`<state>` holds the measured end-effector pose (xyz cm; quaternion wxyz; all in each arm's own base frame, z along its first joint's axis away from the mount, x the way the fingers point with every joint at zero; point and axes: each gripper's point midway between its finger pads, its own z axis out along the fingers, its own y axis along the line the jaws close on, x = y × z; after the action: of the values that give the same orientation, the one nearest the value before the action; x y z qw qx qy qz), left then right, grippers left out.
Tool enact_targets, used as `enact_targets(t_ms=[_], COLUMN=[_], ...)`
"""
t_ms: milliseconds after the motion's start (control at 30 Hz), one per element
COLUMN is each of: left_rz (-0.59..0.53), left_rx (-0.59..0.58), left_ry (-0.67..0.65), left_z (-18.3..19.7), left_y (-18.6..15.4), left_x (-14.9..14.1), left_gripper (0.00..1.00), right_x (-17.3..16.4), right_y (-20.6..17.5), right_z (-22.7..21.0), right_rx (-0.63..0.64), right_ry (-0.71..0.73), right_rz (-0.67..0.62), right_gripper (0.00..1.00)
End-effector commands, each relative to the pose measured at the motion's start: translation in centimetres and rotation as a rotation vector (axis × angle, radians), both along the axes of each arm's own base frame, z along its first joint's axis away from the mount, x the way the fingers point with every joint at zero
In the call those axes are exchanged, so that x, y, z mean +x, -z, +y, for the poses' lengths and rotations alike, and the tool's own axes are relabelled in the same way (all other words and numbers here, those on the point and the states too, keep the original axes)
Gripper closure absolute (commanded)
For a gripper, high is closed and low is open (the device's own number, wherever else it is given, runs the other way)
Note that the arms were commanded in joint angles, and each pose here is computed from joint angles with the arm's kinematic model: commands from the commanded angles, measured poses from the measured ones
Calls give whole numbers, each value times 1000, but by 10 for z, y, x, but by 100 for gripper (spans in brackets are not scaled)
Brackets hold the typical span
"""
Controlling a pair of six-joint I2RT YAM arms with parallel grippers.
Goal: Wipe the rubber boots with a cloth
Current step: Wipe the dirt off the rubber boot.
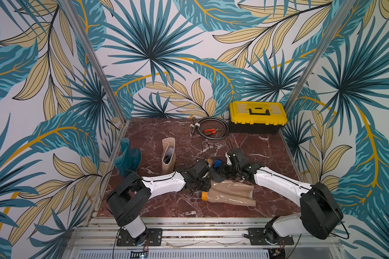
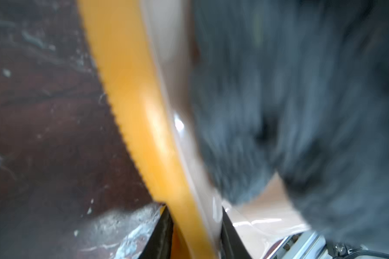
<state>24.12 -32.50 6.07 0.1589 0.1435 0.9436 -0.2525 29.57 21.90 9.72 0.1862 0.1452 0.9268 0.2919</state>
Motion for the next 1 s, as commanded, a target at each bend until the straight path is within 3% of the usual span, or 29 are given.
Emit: enact_targets(t_ms=[0, 67, 167, 300, 500, 700, 867, 967], left_rz=[-127, -142, -152, -138, -71, -13, -26, -43], left_rx=[-62, -71, -89, -104, -77, -39, -13, -15], left_ry=[63, 68, 62, 41, 33, 61, 34, 25], left_z=[-17, -17, -12, 0, 6, -7, -7, -11], left_y=[-33, -40, -49, -51, -29, -6, 0, -4], left_x=[25, 25, 20, 7, -20, -37, -29, -21], left_gripper=[57, 42, 31, 29, 31, 46, 67, 75], right_x=[-21, -26, -10, 24, 68, 48, -16, -56], right_y=[15, 13, -8, -30, -34, -22, 2, 20], right_z=[-10, -23, -33, -29, 8, 16, 4, 7], right_rx=[26, -34, -83, -95, -23, 18, -31, -49], right_ry=[36, 52, 67, 58, 15, 13, 4, -24], right_rz=[46, 35, -44, -100, -74, -28, 29, 83], right_gripper=[100, 100, 100, 100, 100, 100, 100, 100])
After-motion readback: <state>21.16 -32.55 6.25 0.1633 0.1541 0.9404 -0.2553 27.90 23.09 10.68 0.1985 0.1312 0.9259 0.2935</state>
